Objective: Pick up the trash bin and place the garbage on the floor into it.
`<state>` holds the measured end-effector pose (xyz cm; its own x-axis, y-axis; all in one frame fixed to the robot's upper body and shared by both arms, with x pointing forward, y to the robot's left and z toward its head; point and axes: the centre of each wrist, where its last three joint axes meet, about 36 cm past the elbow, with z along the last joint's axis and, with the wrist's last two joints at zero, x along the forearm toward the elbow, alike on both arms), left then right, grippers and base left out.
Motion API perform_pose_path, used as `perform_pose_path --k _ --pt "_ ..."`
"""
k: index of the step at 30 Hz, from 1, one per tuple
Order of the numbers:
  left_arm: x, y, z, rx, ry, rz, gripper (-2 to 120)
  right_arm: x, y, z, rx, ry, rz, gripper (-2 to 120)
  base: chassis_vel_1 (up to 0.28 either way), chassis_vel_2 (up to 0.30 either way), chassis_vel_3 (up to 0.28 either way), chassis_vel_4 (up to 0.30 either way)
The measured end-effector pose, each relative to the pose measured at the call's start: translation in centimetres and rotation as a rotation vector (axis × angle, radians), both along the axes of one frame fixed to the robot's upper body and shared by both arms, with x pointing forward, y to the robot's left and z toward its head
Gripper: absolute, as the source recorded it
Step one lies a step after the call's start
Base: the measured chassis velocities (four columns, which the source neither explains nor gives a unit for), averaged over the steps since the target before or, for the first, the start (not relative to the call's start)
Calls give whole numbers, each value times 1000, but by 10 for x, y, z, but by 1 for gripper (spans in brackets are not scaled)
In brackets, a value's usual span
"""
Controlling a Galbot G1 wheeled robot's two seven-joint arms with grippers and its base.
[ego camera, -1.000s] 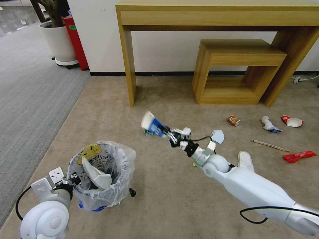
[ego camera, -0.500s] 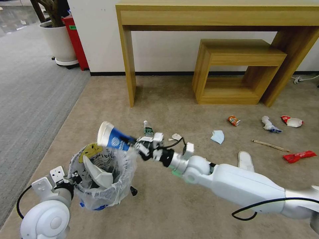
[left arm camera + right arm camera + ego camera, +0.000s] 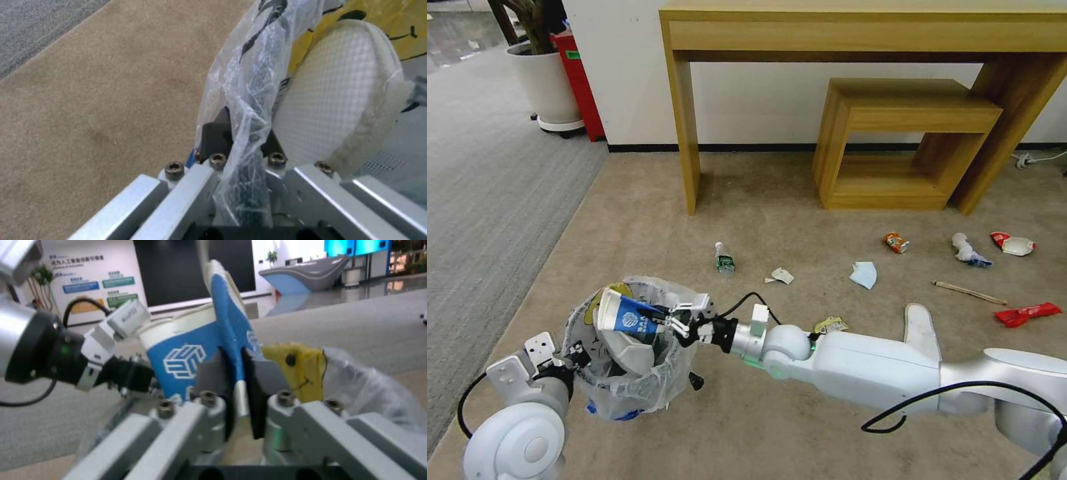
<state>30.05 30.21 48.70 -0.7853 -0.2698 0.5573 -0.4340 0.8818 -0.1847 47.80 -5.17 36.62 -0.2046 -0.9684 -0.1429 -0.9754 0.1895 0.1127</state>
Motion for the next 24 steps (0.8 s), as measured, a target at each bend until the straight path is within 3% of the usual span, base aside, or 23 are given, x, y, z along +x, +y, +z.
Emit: perform_pose_path --k 2,11,17,24 --pt "0 1 0 2 -1 0 0 0 -3 -4 -12 -1 -5 22 0 0 0 0" --pt "1 1 -2 0 5 0 0 6 -23 -8 -27 -18 -52 50 0 0 0 0" --pt "3 2 -5 2 12 2 0 24 -47 17 37 -32 -191 74 0 0 0 0" --pt "5 4 -7 6 16 -5 0 29 -79 40 77 -5 -361 78 0 0 0 0"
